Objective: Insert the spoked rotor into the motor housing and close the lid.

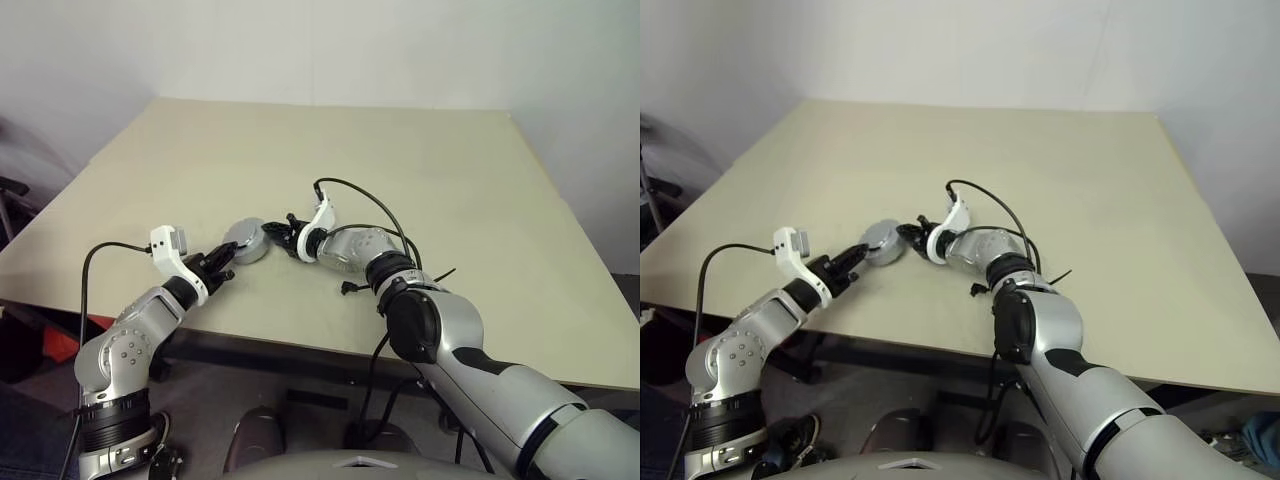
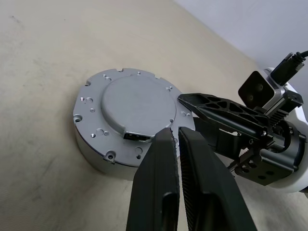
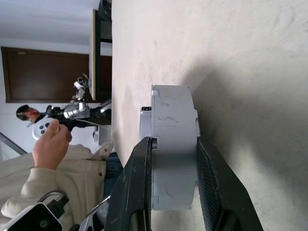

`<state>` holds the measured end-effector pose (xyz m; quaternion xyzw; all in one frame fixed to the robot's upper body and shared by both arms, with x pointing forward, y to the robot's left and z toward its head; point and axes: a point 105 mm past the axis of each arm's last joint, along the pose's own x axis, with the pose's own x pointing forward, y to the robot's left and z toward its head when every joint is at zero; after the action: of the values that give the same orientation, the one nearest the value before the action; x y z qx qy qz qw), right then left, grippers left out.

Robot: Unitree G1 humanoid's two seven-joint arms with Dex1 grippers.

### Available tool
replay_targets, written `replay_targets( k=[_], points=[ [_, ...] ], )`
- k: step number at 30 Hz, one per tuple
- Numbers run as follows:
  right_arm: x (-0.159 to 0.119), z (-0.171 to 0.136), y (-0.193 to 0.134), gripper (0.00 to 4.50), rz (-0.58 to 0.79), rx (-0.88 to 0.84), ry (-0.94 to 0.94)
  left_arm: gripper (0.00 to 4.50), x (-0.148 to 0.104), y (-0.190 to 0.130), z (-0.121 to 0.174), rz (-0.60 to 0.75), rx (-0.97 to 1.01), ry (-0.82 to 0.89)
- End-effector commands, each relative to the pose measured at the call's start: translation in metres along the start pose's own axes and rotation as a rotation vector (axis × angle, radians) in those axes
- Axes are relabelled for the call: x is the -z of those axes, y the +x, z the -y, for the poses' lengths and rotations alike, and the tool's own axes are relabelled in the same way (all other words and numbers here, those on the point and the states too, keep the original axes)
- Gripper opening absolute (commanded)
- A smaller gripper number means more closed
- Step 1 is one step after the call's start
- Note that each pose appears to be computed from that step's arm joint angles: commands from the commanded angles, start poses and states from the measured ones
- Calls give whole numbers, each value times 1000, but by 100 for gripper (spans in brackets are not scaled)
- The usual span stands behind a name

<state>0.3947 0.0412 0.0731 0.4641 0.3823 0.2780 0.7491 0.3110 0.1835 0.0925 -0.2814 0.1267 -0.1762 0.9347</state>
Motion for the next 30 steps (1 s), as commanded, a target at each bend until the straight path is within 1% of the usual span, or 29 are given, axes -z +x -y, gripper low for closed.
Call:
replay_targets(
  k=[1,3,9,18,20,22,27,30],
  points=[
    [-27,-8,-7,106,92,0,17,22,-11,-1,5,36,18,28],
    [-31,-10,-9,106,108,-7,47,22,-11,-1,5,38,17,27],
    [-59,-25,-18,106,212,-65,193,22,-12,-3,4,44,17,20],
    [-78,-57,-26,106,248,-174,261,22,-14,-1,3,71,12,-16],
    [-81,-61,-27,106,252,-188,269,22,-22,0,1,121,4,-71],
    [-87,-66,-31,106,267,-205,283,22,-37,-2,0,207,13,-160],
    [-105,-74,-41,106,316,-236,316,22,-69,-17,-13,384,35,-365],
    [-112,-83,-47,106,326,-264,324,22,-78,-26,-21,438,37,-434]
  ],
)
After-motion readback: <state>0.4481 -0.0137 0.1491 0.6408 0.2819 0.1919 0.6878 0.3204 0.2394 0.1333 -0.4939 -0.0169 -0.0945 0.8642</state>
